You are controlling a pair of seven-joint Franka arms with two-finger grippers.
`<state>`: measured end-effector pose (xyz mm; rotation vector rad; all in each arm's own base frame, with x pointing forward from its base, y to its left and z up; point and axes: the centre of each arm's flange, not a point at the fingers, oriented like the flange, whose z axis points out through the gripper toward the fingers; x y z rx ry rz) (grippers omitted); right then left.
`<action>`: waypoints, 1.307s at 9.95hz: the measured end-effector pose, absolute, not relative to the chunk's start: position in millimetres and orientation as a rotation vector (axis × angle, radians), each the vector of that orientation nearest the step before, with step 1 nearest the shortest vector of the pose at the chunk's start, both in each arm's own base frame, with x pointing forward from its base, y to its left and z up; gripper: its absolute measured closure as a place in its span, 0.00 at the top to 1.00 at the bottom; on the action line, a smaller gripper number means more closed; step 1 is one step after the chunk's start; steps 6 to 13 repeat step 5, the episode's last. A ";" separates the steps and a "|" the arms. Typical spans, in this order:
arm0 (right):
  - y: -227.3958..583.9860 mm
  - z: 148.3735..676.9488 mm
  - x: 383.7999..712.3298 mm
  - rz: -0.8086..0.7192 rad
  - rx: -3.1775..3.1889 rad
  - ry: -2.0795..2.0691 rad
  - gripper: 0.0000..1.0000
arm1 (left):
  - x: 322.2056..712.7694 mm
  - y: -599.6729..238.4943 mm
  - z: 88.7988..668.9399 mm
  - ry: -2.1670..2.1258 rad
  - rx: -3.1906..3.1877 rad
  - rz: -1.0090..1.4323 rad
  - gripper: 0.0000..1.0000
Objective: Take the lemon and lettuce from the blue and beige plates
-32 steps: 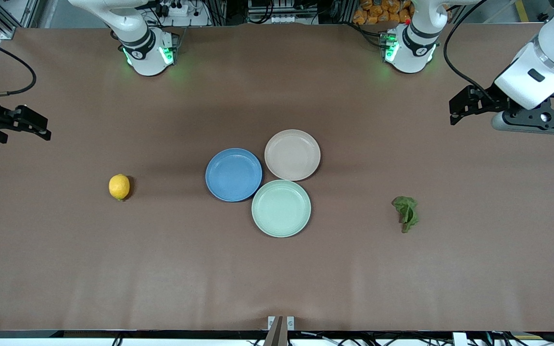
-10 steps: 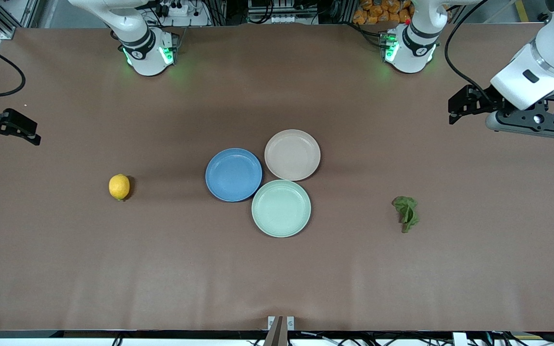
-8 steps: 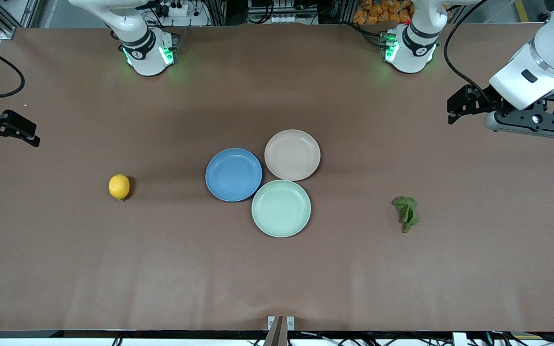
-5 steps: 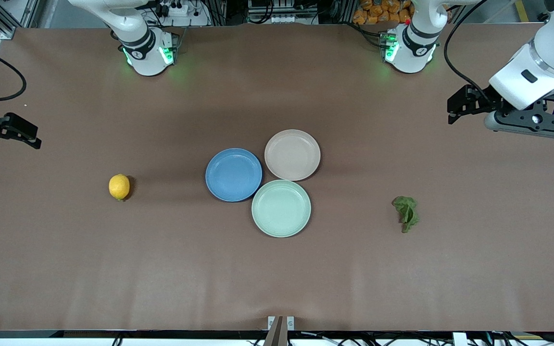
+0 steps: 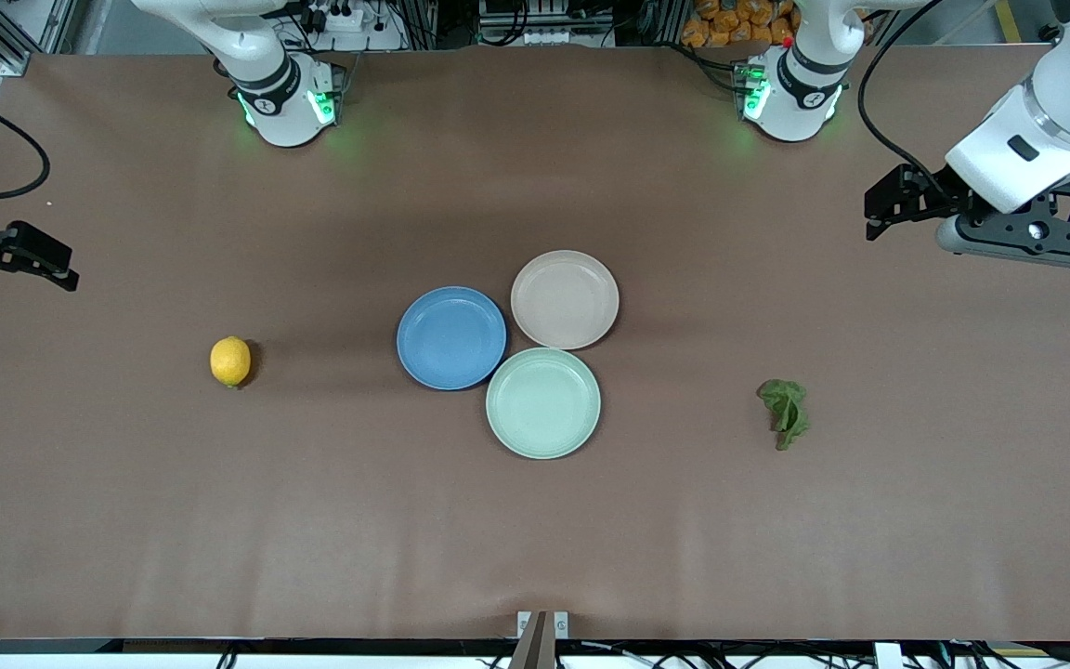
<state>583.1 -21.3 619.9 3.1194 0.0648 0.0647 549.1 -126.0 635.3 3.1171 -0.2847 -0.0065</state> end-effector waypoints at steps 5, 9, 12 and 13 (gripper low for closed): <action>-21.9 620.3 585.2 0.071 3.119 0.063 1.00 | 548.0 -123.1 638.7 -0.256 3.120 0.004 1.00; -21.9 620.3 585.2 0.071 3.119 0.063 1.00 | 548.0 -123.1 638.7 -0.256 3.120 0.004 1.00; -21.9 620.3 585.2 0.071 3.119 0.063 1.00 | 548.0 -123.1 638.7 -0.256 3.120 0.004 1.00; -21.9 620.3 585.2 0.071 3.119 0.063 1.00 | 548.0 -123.1 638.7 -0.256 3.120 0.004 1.00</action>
